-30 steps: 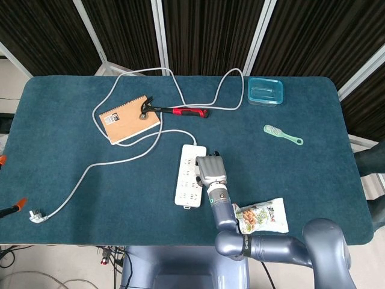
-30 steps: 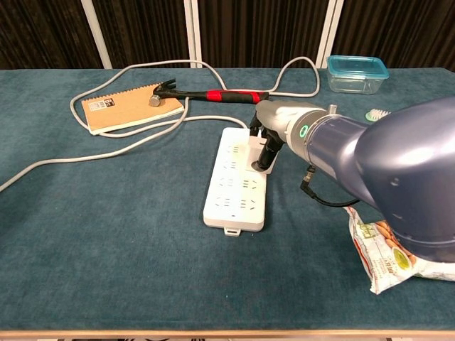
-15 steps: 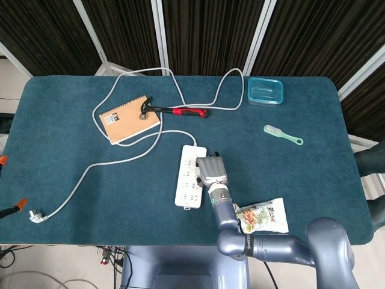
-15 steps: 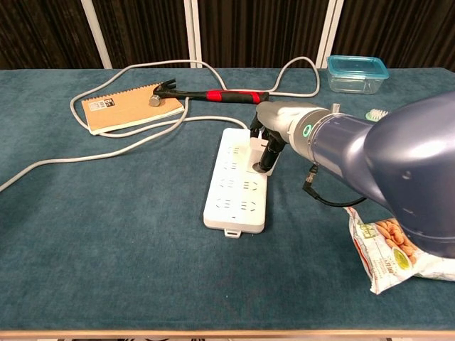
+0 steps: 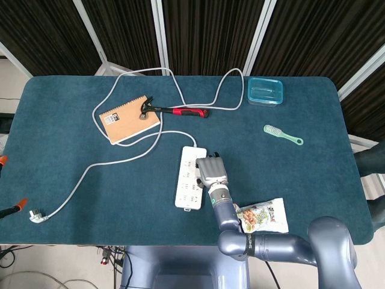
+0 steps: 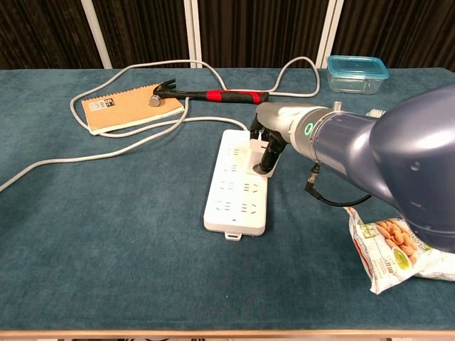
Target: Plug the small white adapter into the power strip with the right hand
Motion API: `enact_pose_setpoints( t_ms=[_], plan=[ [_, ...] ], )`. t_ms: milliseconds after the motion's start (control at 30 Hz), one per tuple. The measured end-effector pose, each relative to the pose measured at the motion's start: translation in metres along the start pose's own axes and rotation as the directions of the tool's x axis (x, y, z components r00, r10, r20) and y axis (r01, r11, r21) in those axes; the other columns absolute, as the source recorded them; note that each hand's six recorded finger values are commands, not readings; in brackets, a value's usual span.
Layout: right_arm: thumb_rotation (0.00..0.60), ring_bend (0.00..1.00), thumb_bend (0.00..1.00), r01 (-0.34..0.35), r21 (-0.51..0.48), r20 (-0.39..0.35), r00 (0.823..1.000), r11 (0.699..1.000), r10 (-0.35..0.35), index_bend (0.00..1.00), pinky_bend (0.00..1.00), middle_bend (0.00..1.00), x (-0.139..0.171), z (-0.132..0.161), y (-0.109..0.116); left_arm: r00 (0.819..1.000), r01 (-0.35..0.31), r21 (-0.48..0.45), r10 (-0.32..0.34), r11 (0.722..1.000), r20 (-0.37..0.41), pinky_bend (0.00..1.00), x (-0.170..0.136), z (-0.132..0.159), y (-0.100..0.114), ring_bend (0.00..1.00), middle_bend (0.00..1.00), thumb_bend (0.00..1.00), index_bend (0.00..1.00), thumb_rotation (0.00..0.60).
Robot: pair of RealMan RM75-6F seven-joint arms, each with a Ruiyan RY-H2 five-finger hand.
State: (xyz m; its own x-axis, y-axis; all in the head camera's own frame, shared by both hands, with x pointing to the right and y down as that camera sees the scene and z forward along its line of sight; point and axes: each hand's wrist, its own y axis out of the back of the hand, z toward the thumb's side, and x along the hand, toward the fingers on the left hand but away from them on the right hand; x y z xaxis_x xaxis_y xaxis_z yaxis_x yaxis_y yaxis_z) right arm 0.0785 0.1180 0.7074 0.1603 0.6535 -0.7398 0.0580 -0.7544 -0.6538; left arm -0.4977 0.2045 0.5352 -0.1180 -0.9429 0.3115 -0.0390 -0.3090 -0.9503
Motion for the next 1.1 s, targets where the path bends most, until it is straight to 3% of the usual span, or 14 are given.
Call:
enact_pose_setpoints(
  t_ms=[700, 900, 1100],
  plan=[
    [0.600, 0.21, 0.56, -0.005, 0.002, -0.004, 1.000, 1.000, 0.005, 0.37, 0.13, 0.30, 0.0009, -0.0022, 0.0023, 1.000, 0.005, 0.005, -0.005, 1.000, 0.000, 0.00, 0.0001, 0.0008, -0.0015, 0.00, 0.00, 0.07, 0.09, 0.600],
    [0.600, 0.19, 0.47, -0.018, 0.022, -0.010, 1.000, 1.000, 0.018, 0.33, 0.12, 0.27, 0.0023, -0.0031, 0.0018, 1.000, 0.005, 0.005, -0.005, 1.000, 0.001, 0.00, -0.0001, 0.0010, -0.0017, 0.00, 0.00, 0.07, 0.09, 0.600],
    [0.600, 0.16, 0.28, -0.036, 0.041, -0.017, 0.999, 0.998, 0.037, 0.27, 0.11, 0.24, 0.0051, -0.0035, 0.0014, 1.000, 0.006, 0.007, -0.006, 1.000, 0.002, 0.00, 0.0000, 0.0012, -0.0022, 0.00, 0.00, 0.07, 0.09, 0.600]
  ],
)
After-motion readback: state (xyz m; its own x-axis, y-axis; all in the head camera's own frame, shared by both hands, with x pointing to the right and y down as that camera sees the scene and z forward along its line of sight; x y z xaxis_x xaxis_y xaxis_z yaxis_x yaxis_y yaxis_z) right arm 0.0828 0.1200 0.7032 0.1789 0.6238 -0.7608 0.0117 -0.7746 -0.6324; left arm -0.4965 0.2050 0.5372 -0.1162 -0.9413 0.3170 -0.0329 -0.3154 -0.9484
